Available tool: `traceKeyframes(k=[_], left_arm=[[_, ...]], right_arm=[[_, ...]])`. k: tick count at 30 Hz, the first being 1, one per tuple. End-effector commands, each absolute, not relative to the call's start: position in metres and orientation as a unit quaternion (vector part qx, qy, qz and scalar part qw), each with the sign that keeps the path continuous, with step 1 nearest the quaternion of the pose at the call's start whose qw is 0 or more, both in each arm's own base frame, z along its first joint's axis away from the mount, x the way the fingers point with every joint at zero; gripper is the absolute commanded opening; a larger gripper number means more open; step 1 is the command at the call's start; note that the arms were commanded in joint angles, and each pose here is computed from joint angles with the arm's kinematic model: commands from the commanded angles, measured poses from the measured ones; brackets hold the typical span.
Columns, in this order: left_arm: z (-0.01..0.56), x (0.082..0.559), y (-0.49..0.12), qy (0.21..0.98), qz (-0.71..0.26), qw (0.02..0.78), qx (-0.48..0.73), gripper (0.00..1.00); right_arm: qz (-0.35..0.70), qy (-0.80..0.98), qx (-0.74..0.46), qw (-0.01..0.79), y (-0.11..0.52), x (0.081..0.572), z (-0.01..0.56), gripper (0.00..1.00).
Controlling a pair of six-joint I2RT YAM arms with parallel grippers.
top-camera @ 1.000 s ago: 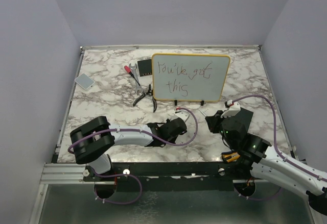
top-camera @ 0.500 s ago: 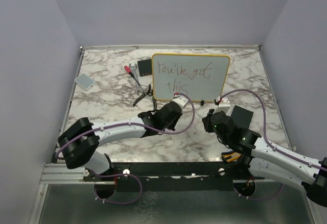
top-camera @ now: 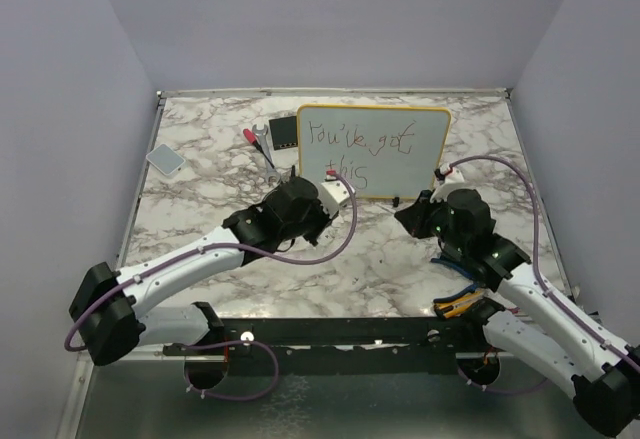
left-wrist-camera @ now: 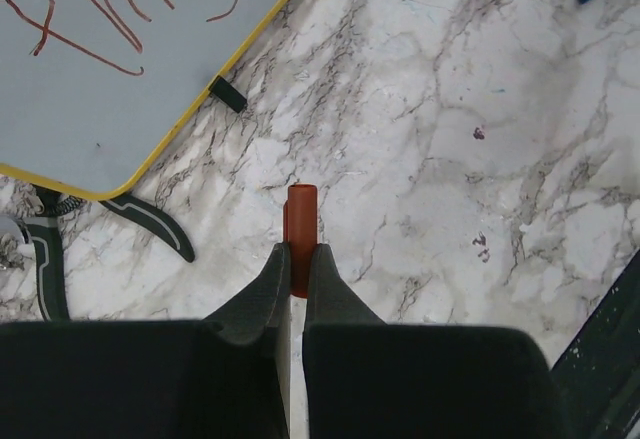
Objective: Write a sentence on the whiteboard
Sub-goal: Close the pen cap.
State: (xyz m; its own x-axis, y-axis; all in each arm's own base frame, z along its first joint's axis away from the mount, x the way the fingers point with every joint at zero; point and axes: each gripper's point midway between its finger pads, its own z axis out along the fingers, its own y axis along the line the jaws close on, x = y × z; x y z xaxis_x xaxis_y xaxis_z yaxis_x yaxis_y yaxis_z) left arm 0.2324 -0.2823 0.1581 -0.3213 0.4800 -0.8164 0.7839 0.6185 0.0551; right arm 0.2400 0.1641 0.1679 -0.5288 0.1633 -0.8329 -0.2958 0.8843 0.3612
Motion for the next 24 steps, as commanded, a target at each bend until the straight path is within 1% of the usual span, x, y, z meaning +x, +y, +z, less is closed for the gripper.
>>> traceKeyframes(k=[1, 5, 8, 14, 17, 21, 24], left_arm=[[0.171, 0.201, -0.276, 0.741, -0.217, 0.426, 0.472, 0.00], [0.166, 0.198, -0.267, 0.745, -0.202, 0.431, 0.468, 0.00], [0.160, 0.189, -0.271, 0.741, -0.208, 0.419, 0.482, 0.00], [0.159, 0.166, -0.281, 0.721, -0.228, 0.407, 0.512, 0.00], [0.156, 0.156, -0.285, 0.712, -0.246, 0.397, 0.524, 0.00], [0.152, 0.152, -0.287, 0.711, -0.249, 0.388, 0.532, 0.00], [0.152, 0.153, -0.284, 0.711, -0.242, 0.387, 0.535, 0.00]], right_arm=[[0.360, 0.813, -0.124, 0.441, 0.202, 0.229, 0.191, 0.01], [0.384, 0.807, -0.138, 0.427, 0.205, 0.231, 0.197, 0.01], [0.397, 0.804, -0.148, 0.417, 0.207, 0.229, 0.203, 0.01], [0.431, 0.798, -0.178, 0.382, 0.215, 0.210, 0.213, 0.01], [0.449, 0.800, -0.193, 0.349, 0.219, 0.197, 0.208, 0.00], [0.448, 0.813, -0.194, 0.318, 0.217, 0.189, 0.201, 0.01], [0.451, 0.810, -0.198, 0.317, 0.217, 0.185, 0.206, 0.01]])
